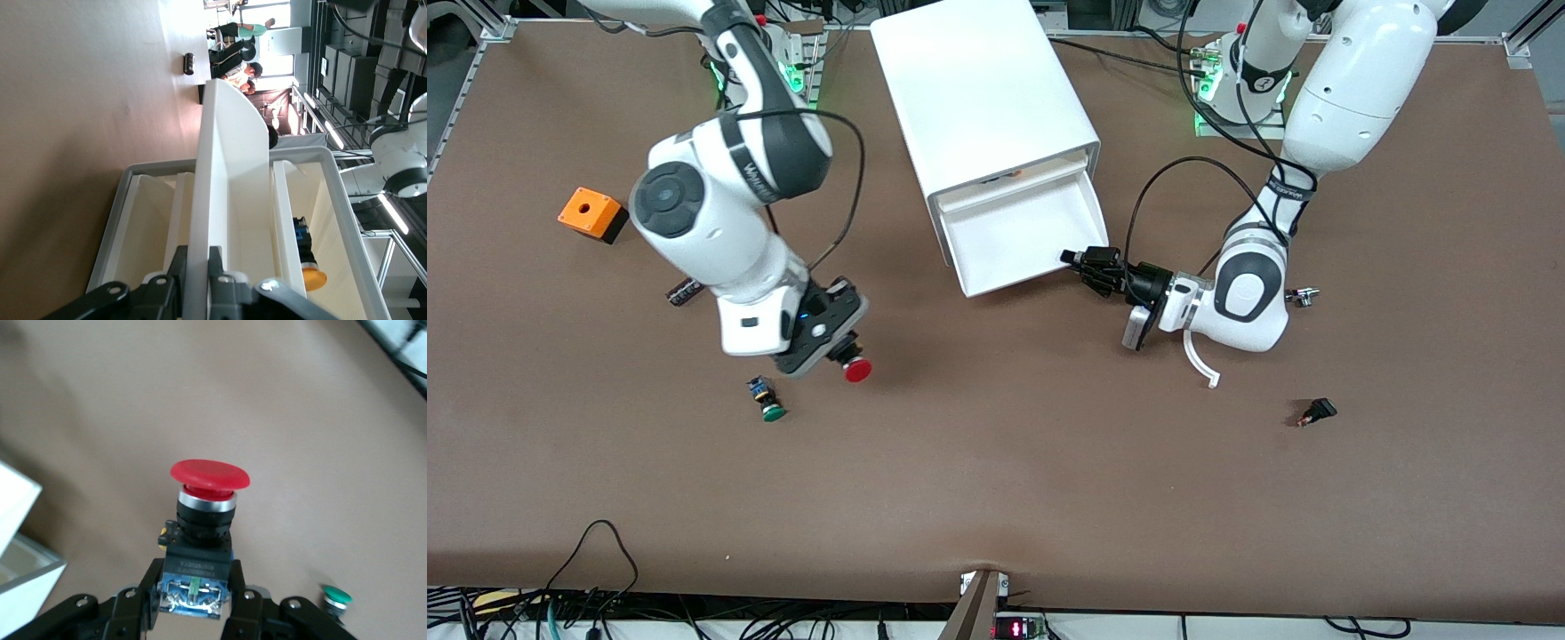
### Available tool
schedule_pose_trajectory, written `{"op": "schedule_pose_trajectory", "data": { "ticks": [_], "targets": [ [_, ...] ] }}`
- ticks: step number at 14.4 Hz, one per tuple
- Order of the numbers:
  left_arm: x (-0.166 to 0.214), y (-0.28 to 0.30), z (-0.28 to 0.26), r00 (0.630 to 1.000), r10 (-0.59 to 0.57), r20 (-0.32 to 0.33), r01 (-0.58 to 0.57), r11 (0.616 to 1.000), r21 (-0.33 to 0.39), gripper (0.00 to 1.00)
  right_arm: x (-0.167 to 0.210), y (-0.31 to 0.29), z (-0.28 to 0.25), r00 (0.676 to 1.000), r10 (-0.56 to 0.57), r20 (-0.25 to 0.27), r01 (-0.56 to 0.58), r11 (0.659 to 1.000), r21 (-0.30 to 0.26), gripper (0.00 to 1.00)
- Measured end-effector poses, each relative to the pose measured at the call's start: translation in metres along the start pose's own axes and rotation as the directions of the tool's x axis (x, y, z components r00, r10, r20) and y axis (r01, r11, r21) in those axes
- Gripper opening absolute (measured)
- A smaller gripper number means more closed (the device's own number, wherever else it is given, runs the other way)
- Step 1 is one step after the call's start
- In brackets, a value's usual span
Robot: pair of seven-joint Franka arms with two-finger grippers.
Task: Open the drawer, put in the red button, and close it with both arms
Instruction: 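Carry the red button with the right gripper over the open drawer, then release the red button into the drawer while the left gripper retracts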
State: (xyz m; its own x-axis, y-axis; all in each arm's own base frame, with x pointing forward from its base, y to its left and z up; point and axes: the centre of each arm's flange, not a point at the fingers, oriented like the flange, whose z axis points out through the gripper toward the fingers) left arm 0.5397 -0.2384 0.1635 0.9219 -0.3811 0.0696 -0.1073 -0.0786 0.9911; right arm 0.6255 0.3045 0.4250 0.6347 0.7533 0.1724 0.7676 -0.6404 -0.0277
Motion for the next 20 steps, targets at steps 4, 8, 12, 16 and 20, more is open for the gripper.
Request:
{"op": "schedule_pose_trajectory", "data": {
  "ticks": [4, 8, 12, 16, 20],
  "targets": [
    [0.005, 0.001, -0.006, 1.000, -0.007, -0.009, 0.007, 1.000, 0.007, 0.57, 0.024, -0.054, 0.006, 0.993, -0.117, 0.005, 0.117, 0.993, 0.011, 0.42],
    [0.018, 0.014, -0.019, 0.998, -0.065, 0.008, 0.065, 0.997, 0.048, 0.95, 0.048, -0.096, 0.000, 0.973, -0.230, -0.013, 0.230, 0.973, -0.007, 0.42],
    [0.031, 0.053, -0.044, 0.990, -0.131, 0.056, 0.116, 0.969, 0.216, 1.00, 0.065, -0.140, 0.010, 0.941, -0.338, -0.001, 0.338, 0.941, -0.021, 0.42],
    [0.035, 0.088, -0.067, 0.966, -0.231, 0.120, 0.149, 0.870, 0.470, 1.00, 0.073, -0.183, 0.027, 0.890, -0.453, 0.048, 0.454, 0.891, -0.026, 0.42],
    [0.042, 0.121, -0.099, 0.941, -0.317, 0.120, 0.140, 0.686, 0.714, 1.00, 0.078, -0.221, 0.027, 0.821, -0.567, 0.069, 0.570, 0.822, -0.020, 0.42]
  ]
}}
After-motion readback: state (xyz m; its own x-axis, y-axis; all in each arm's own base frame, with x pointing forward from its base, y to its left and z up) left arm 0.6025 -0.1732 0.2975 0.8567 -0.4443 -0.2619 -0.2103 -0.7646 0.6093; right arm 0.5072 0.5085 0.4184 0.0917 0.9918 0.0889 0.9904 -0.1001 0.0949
